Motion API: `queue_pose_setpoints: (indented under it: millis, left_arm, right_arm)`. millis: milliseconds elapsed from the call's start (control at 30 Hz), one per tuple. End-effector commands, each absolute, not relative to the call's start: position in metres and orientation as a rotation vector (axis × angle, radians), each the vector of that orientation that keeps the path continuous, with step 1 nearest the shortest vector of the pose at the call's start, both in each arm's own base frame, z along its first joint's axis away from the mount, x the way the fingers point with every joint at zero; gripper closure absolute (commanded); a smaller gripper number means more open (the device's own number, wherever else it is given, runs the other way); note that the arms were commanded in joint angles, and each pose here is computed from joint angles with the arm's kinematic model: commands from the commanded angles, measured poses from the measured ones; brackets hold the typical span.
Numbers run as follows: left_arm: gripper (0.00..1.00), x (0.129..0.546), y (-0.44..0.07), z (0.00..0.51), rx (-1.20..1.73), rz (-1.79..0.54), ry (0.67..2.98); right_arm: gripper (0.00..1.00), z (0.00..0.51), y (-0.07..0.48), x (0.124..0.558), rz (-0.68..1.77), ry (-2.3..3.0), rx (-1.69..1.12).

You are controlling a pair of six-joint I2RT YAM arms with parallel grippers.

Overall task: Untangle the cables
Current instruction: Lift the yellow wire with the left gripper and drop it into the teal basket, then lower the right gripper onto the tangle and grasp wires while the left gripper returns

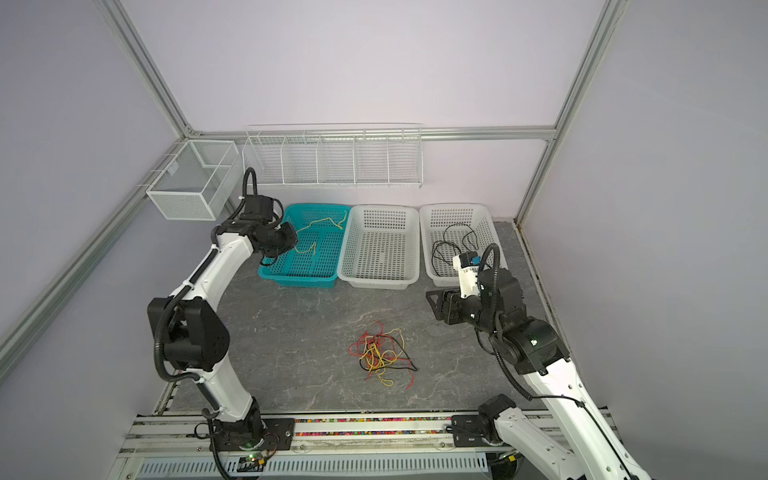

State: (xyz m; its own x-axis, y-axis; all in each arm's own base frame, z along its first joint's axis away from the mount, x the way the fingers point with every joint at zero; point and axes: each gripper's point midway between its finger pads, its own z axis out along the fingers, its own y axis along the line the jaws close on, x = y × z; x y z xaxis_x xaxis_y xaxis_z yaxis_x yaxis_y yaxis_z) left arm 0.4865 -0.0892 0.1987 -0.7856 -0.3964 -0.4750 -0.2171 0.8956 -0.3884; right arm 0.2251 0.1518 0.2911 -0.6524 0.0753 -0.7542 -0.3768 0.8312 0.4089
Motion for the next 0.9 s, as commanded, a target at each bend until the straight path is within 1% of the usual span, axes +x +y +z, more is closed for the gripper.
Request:
queue_pose_setpoints:
  millis: [0,100,167,200,333,433,533,633,733,867]
  left_arm:
    - [0.85,0.488,-0.077,0.185,-0.489,-0.326,2.539]
    - [0.63,0.483,-0.075,0.178,-0.493,-0.317,2.549]
    - [0.52,0.475,-0.074,0.184,-0.491,-0.322,2.529]
    - [0.45,0.470,-0.072,0.187,-0.499,-0.315,2.515]
    - [0.30,0.442,-0.064,0.216,-0.524,-0.320,2.463]
    - [0.23,0.424,-0.070,0.233,-0.471,-0.389,2.419]
    - [0.19,0.399,-0.066,0.244,-0.458,-0.386,2.408]
    - [0.11,0.375,-0.075,0.255,-0.466,-0.506,2.345]
    - [0.09,0.353,-0.078,0.251,-0.444,-0.559,2.332]
    - [0.05,0.325,-0.078,0.231,-0.396,-0.555,2.378]
  right_arm:
    - [0.32,0.273,0.152,0.202,0.727,2.235,-0.231]
    - [0.32,0.256,0.153,0.185,0.759,2.273,-0.237]
    - [0.32,0.249,0.157,0.174,0.800,2.279,-0.256]
    - [0.32,0.233,0.157,0.169,0.803,2.309,-0.255]
    - [0.32,0.207,0.160,0.156,0.833,2.370,-0.238]
    - [0.32,0.198,0.166,0.152,0.836,2.399,-0.252]
    - [0.32,0.190,0.176,0.153,0.792,2.417,-0.309]
    - [0.32,0.181,0.194,0.154,0.731,2.430,-0.427]
    - [0.32,0.167,0.209,0.152,0.592,2.434,-0.582]
    - [0.32,0.149,0.229,0.152,0.434,2.436,-0.756]
